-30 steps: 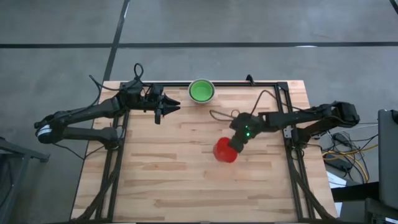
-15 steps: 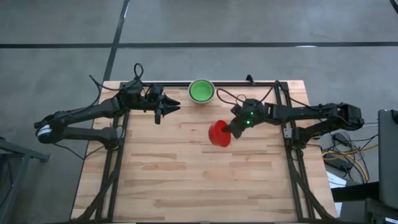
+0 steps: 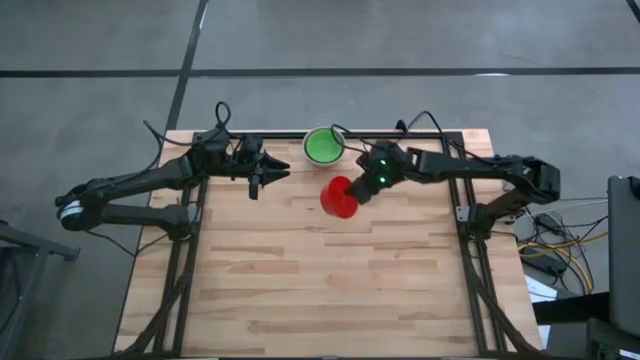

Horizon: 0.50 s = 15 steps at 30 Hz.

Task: Nest bowls inside each other
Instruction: Stack the red bowl on top of the green bowl

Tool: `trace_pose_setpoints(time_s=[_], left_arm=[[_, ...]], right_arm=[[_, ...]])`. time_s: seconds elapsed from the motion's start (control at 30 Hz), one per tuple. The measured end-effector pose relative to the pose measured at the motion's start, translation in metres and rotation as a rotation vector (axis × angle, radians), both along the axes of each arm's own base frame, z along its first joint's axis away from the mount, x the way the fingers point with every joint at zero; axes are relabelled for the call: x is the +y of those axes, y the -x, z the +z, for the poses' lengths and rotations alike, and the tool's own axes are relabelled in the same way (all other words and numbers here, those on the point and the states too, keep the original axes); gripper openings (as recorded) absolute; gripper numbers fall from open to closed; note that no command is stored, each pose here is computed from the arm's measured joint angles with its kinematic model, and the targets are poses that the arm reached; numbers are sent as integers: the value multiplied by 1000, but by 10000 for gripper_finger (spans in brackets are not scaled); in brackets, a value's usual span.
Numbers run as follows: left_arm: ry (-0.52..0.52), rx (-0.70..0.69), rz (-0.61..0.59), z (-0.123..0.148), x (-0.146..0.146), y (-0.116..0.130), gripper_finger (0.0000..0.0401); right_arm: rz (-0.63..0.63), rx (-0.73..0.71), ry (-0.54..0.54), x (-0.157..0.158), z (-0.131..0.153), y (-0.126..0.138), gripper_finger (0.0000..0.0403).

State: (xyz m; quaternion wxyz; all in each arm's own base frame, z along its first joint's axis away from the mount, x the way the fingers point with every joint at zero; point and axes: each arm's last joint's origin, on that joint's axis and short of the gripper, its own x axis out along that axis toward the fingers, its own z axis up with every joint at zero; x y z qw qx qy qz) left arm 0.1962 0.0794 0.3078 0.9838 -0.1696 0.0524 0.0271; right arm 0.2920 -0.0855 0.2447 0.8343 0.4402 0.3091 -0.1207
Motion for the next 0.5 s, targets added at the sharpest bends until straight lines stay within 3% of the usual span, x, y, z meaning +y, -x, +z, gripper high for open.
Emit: trace_pose_setpoints(time_s=[0.27, 0.5], left_arm=[[0, 0, 0, 0, 0, 0, 122], [0, 0, 0, 0, 0, 0, 122]], right_arm=[[-12, 211, 69, -35, 22, -21, 8], [53, 230, 202, -63, 51, -36, 8]])
